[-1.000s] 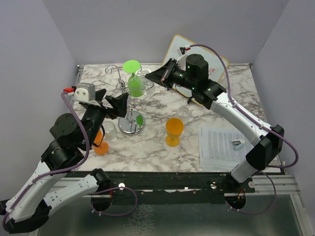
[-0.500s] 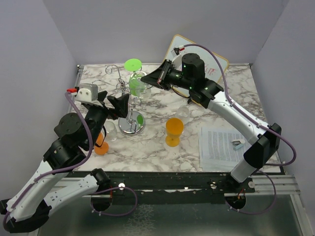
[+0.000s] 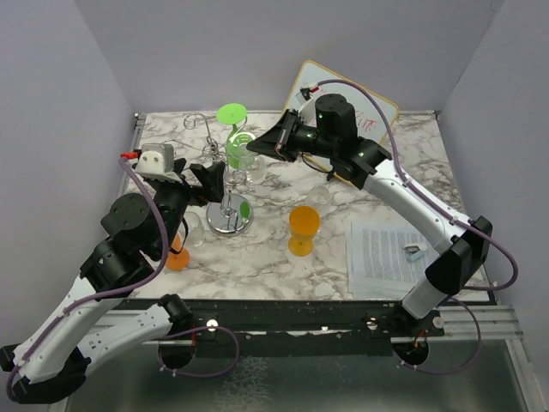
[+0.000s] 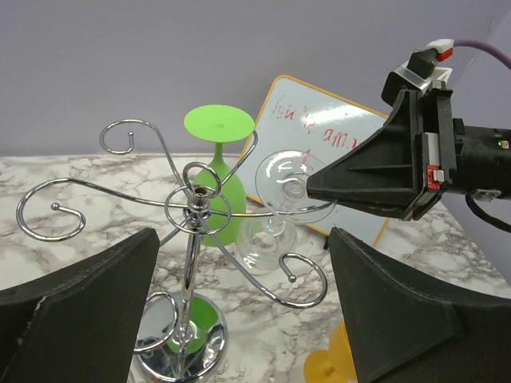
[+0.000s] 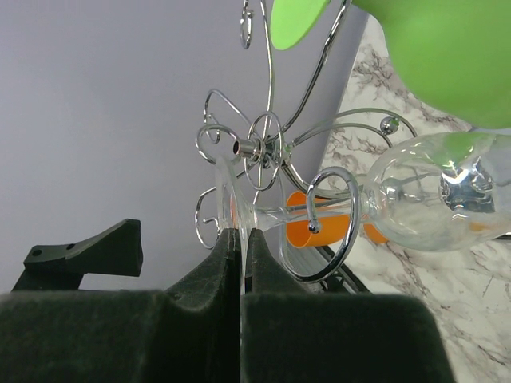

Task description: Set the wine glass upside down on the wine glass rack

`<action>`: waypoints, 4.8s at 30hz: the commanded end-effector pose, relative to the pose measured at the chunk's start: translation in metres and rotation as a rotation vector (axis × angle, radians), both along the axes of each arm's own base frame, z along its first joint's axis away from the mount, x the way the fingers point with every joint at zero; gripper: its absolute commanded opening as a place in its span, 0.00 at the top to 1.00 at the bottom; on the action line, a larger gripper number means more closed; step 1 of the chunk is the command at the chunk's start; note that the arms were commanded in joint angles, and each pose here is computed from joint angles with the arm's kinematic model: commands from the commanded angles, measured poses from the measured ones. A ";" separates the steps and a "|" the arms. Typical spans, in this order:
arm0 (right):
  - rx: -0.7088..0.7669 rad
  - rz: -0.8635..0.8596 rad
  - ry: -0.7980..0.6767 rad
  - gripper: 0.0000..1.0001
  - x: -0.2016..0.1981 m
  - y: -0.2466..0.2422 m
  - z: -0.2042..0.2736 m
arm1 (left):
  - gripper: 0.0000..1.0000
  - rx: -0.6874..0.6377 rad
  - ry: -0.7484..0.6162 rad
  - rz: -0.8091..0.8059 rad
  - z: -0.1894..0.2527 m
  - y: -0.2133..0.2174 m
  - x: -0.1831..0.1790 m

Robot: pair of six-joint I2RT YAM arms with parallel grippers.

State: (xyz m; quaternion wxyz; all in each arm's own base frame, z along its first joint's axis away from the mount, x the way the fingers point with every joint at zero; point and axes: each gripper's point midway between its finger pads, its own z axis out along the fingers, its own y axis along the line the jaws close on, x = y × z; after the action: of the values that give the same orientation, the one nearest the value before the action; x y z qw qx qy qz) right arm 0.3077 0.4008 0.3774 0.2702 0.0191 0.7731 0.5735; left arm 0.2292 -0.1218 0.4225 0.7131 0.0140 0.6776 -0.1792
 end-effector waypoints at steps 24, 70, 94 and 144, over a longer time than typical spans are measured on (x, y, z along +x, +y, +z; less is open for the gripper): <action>-0.096 -0.206 -0.178 0.99 0.027 -0.030 0.010 | 0.02 0.153 0.017 0.091 0.006 0.031 -0.006; -0.463 -0.277 -0.522 0.23 -0.024 -0.144 0.013 | 0.01 0.090 0.009 -0.150 0.010 -0.012 -0.020; -0.754 0.178 -0.349 0.37 -0.112 -0.133 -0.160 | 0.01 -0.071 0.017 -0.446 0.011 -0.094 -0.019; -0.437 -0.449 -0.990 0.99 -0.108 -0.224 0.043 | 0.01 -0.543 0.116 -0.669 0.040 -0.148 -0.030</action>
State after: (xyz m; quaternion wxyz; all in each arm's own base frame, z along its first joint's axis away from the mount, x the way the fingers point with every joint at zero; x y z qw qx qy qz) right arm 0.1891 0.2048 0.3965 0.6599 -0.2053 0.6548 0.3061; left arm 0.2042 -0.2462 0.4583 0.5942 0.0345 0.6159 -0.5160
